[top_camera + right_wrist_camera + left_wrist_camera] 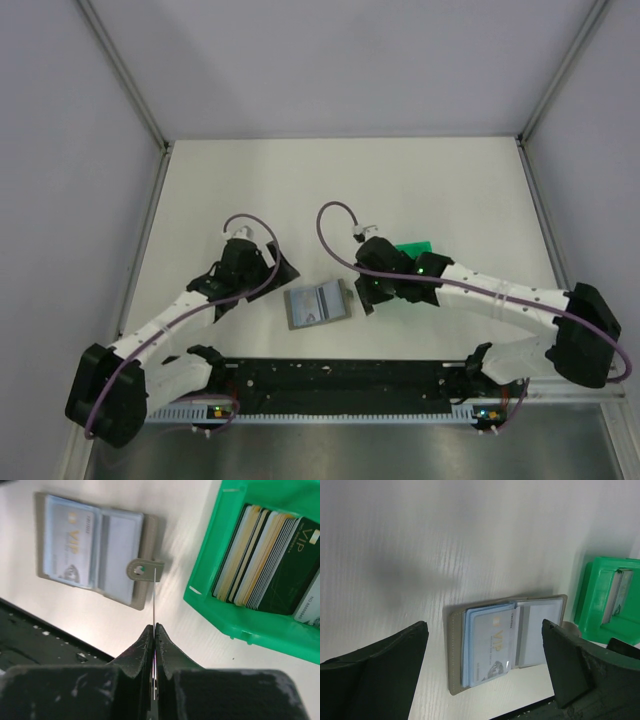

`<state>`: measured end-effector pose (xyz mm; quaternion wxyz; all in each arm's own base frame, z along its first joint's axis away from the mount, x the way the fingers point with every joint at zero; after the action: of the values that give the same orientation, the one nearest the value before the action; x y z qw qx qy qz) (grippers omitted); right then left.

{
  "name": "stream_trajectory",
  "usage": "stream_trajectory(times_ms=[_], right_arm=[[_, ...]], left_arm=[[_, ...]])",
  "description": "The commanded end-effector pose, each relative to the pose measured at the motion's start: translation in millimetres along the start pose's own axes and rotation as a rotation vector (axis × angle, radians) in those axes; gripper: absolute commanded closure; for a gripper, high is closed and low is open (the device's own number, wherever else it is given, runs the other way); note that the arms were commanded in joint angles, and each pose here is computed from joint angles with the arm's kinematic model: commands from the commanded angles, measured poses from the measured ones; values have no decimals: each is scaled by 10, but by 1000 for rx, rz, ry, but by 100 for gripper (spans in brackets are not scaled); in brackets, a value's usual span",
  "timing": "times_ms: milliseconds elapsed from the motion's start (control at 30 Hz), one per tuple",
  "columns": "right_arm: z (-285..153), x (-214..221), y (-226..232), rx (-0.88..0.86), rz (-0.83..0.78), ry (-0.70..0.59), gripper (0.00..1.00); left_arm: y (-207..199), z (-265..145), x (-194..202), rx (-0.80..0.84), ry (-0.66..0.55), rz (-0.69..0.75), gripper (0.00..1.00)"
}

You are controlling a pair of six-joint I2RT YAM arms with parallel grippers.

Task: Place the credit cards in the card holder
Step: Insert the credit card into the card holder.

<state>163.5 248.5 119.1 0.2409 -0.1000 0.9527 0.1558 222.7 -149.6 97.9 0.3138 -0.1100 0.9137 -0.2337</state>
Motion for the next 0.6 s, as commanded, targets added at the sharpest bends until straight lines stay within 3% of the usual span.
stream_trajectory(times_ms=[0, 233, 433, 567], right_arm=[[-287, -309, 315, -156, 28, -131, 100], [-76, -399, 667, -254, 48, -87, 100], [152, -468, 900, -300, 44, -59, 100], [325, -448, 924, -275, 39, -33, 100]], left_arm=[[-31, -37, 31, 64, -17, -42, 3], [66, -38, 199, 53, 35, -67, 15], [119, -55, 295, 51, 56, -78, 18], [157, -52, 328, 40, 64, -71, 31]])
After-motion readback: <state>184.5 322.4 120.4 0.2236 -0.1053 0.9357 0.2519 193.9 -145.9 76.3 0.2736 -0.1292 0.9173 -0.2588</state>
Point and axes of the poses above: each gripper's point midway between its finger pads, its own z axis out along the fingers, its own y axis along the line the jaws close on, x = y × z, the point moved 3 cm from there along -z, back along the fingers, and after that the axes turned 8 degrees about z, right-handed, at the moved point
